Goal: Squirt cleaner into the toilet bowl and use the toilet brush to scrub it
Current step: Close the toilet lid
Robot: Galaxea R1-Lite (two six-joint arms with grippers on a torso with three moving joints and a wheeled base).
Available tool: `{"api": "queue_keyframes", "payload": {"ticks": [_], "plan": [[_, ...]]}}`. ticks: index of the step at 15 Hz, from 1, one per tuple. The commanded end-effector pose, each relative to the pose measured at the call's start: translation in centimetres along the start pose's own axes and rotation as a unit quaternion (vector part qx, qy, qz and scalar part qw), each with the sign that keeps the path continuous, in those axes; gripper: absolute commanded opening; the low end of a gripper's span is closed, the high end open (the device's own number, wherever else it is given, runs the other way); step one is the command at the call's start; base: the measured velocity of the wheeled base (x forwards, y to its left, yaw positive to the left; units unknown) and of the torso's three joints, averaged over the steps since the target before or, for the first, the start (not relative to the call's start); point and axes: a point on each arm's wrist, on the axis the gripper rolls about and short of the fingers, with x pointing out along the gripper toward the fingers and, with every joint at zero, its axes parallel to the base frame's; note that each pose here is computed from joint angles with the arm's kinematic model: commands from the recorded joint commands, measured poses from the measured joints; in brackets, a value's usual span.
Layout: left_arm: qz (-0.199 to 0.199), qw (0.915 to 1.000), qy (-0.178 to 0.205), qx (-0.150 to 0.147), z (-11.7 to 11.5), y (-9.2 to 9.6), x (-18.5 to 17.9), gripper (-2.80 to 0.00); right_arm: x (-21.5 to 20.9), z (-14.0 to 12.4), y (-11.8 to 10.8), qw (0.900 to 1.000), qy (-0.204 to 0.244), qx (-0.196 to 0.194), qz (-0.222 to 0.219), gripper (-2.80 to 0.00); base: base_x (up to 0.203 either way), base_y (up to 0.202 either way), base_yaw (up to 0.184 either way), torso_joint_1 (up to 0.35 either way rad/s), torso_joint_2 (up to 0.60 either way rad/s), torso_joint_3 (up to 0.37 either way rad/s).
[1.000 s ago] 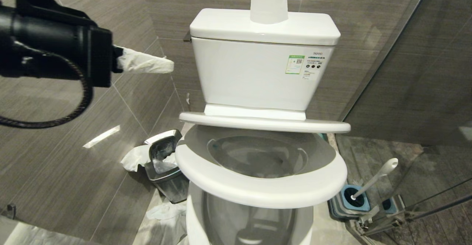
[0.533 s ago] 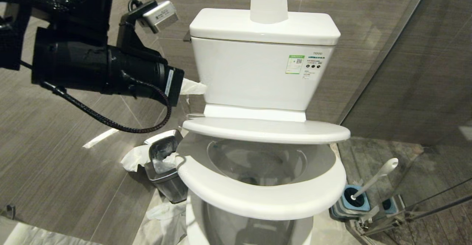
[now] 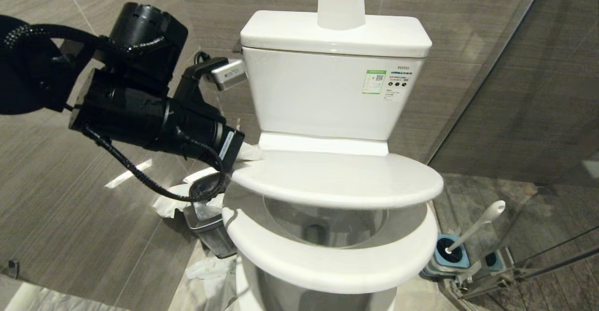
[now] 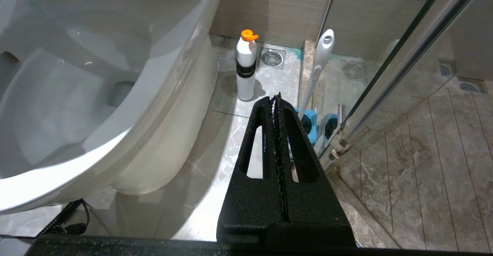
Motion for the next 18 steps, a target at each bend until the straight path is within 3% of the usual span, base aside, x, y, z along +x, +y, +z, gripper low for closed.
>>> {"api": "queue_keyframes", "payload": {"ticks": [1, 11, 18], "plan": [[-0.016, 0.9986, 0.050, -0.011, -1.2, -0.3, 0.5, -2.80, 0.0, 0.0, 0.0, 1.000, 0.000, 0.000, 0.000, -2.80, 0.000, 0.000, 0.000, 0.000, 0.00, 0.000], [-0.024, 0.9853, 0.155, -0.066, -3.2, 0.9, 4.9, -2.80, 0.0, 0.0, 0.0, 1.000, 0.000, 0.000, 0.000, -2.80, 0.000, 0.000, 0.000, 0.000, 0.00, 0.000], [-0.020, 0.9807, 0.177, -0.081, -3.6, 1.7, 7.1, -2.80, 0.0, 0.0, 0.0, 1.000, 0.000, 0.000, 0.000, -2.80, 0.000, 0.000, 0.000, 0.000, 0.00, 0.000]]}}
